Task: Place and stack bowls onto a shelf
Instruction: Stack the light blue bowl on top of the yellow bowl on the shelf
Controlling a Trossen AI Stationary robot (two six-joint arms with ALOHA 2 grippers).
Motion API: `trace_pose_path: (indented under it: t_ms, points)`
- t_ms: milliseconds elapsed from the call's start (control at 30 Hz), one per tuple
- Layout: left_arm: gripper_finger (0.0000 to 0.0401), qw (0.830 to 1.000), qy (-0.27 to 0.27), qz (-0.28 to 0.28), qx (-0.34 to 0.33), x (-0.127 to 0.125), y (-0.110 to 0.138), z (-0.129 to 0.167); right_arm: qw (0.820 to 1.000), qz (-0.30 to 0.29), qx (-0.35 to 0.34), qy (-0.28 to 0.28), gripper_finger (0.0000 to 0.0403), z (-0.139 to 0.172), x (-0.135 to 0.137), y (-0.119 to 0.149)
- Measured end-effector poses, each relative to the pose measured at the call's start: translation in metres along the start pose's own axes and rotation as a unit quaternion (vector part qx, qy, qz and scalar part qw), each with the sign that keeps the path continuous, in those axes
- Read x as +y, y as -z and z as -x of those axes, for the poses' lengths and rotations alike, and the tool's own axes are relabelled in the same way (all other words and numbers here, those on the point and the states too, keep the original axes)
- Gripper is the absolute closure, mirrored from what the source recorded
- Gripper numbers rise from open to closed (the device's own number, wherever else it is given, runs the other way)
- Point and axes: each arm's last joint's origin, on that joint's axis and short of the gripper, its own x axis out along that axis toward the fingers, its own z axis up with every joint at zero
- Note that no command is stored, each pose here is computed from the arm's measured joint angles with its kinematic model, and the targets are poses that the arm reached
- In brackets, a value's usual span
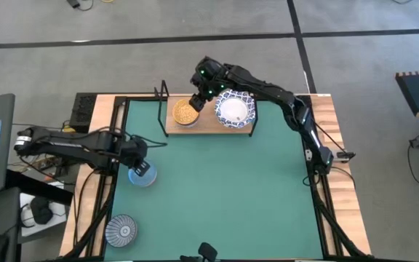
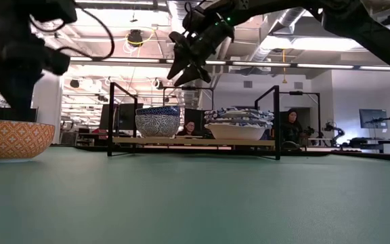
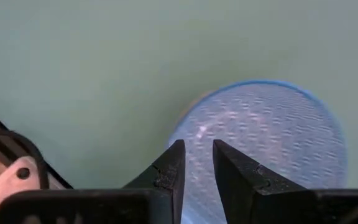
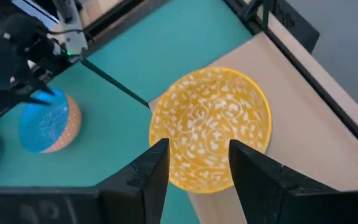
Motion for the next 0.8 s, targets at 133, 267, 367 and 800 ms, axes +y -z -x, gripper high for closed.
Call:
trace_pose_path:
  t_ms: [133, 267, 367, 800]
  points:
    - [0.0317, 0.999, -0.03, -0.009, -0.011, 0.005, 0.003, -0.009, 1.0, 0.005, 0.006, -0.005, 0.0213, -0.002, 0.008, 0.002]
    - [0.0297, 0.998, -0.051, -0.019, -0.015, 0.01, 0.008, -0.022, 1.0, 0.003, 0.005, -0.009, 0.0213, -0.004, 0.012, 0.003]
    - [0.0289, 0.999, -0.052, -0.015, 0.006, 0.016, 0.016, -0.036, 1.0, -0.006, 0.008, -0.009, 0.0213, -0.004, 0.012, 0.003]
    - [0.0392, 1.0, -0.002, -0.01, -0.011, 0.003, 0.004, -0.019, 0.999, -0.006, 0.03, -0.016, 0.0213, -0.008, 0.027, 0.011]
